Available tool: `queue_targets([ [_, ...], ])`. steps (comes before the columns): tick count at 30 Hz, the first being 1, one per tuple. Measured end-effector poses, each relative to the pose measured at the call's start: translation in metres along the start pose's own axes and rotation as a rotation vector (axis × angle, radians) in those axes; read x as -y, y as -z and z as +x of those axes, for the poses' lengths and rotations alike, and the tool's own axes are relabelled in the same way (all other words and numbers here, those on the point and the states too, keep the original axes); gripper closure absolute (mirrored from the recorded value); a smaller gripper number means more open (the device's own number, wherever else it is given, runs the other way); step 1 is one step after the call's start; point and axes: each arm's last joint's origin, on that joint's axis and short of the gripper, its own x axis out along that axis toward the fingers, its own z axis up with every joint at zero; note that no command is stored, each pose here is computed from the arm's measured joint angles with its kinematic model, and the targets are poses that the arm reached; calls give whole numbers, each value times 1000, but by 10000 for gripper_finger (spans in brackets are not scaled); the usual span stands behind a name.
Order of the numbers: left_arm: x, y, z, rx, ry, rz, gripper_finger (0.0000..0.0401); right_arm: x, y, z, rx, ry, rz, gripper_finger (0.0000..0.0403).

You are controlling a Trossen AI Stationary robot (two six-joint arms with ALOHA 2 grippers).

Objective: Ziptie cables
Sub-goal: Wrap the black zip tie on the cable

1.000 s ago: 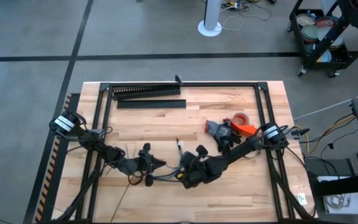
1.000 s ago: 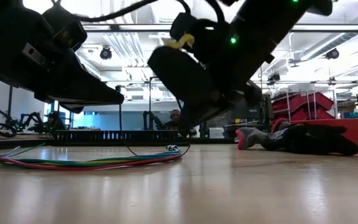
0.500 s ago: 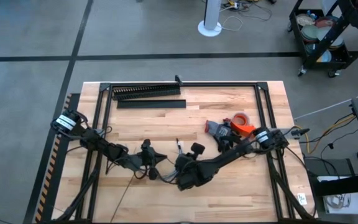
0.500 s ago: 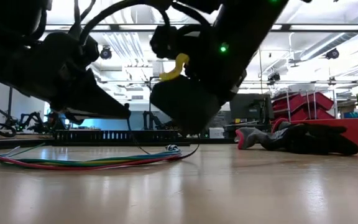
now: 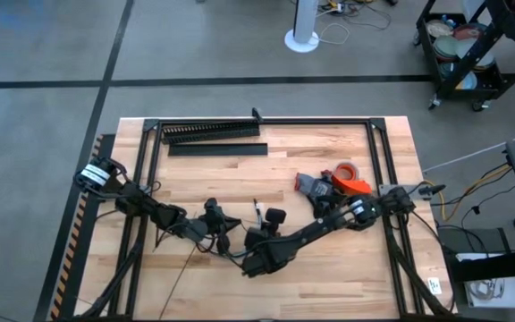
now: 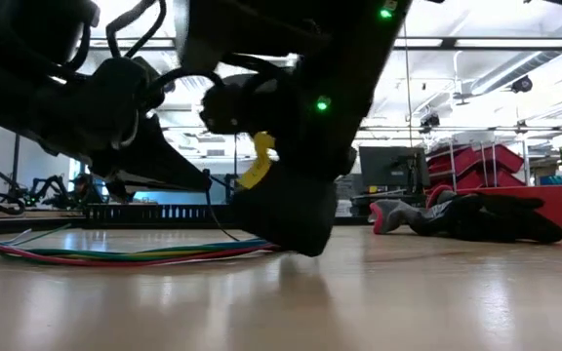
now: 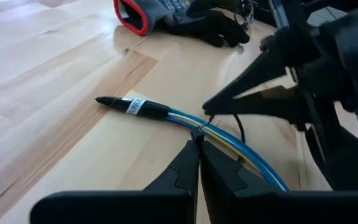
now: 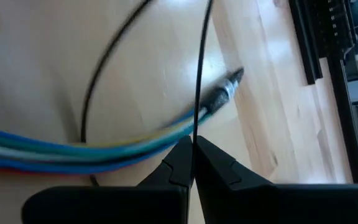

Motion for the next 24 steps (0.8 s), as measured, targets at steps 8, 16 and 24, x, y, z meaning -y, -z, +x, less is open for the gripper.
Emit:
queue_targets([
  [8, -3, 3, 0, -31, -27, -13, 401, 2, -2, -2, -14, 20, 31, 403],
  [16, -6, 2, 2, -27, -43, -60, 401, 2, 0, -3, -50, -8, 27, 403],
  [24, -9, 3, 3, -43, -60, -98, 401, 2, 0, -2, -56, -16, -9, 403],
])
